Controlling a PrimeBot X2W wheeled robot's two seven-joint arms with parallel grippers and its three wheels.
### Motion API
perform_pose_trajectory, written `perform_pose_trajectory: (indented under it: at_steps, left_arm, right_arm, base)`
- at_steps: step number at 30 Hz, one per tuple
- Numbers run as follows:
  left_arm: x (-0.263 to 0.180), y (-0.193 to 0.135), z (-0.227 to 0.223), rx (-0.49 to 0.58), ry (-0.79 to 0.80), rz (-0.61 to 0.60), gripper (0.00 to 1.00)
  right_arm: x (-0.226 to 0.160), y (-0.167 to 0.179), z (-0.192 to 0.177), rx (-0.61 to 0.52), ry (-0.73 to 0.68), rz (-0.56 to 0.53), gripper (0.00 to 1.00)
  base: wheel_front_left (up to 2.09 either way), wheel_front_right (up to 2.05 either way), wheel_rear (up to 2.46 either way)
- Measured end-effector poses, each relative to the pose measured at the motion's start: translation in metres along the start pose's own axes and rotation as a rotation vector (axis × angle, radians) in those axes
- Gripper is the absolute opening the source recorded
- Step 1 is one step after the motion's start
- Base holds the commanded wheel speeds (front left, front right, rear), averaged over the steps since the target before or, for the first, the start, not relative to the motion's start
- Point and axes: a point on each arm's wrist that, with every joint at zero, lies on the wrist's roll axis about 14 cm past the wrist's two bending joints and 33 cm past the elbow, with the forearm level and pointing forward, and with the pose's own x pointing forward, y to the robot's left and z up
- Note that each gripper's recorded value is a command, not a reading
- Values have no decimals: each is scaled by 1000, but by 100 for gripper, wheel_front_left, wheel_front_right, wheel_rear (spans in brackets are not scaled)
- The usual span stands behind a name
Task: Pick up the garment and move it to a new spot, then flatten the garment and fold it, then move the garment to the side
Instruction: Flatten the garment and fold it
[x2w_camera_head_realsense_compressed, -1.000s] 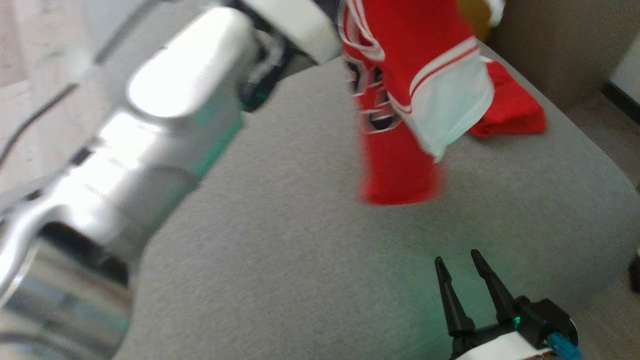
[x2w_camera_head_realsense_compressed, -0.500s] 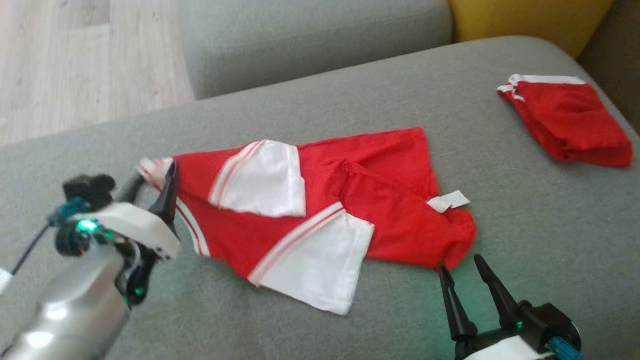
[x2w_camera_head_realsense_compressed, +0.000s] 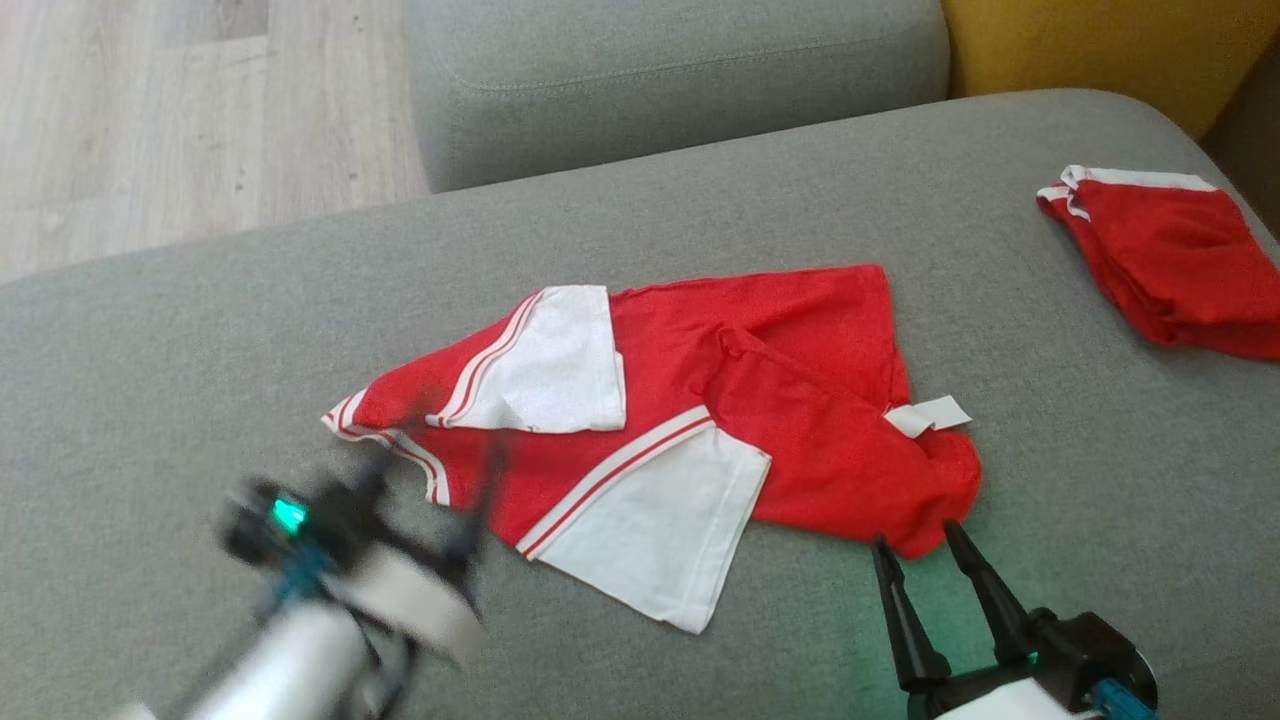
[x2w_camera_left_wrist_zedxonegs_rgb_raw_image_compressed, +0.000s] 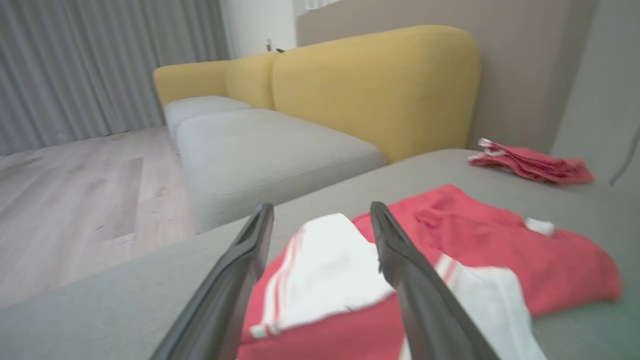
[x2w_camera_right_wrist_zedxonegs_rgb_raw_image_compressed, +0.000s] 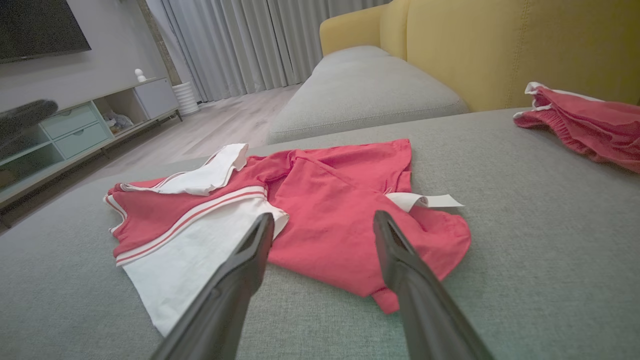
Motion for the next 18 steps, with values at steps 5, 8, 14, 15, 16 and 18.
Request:
perform_pose_trajectory:
  at_steps: [5,8,14,15,16,18]
  left_arm:
    - [-28,-86,-21,-67,20,-226,100]
    - [-45,-125,-51,29,97,-370,100]
    - [-60,-168,-97,169,222,-551,100]
    - [-60,-170,-103,183,241,-565,100]
    - [-58,-170,-108,193,255,-569,100]
    - [-51,-168,-112,207,270,-568,100]
  right_arm:
    - [-1,0,2,-2,-6,0,100]
    - [-1,-1,1,-8,-5,-1,100]
    - [-4,-1,-1,-9,3,-5,100]
    - [-5,-3,-2,-10,6,-10,100]
    - [-6,-5,-3,-12,9,-15,100]
    - [-7,-8,-4,-15,14,-24,100]
  base:
    - [0,0,0]
    - [0,0,0]
    - [0,0,0]
    - [0,0,0]
    - [0,0,0]
    - [0,0,0]
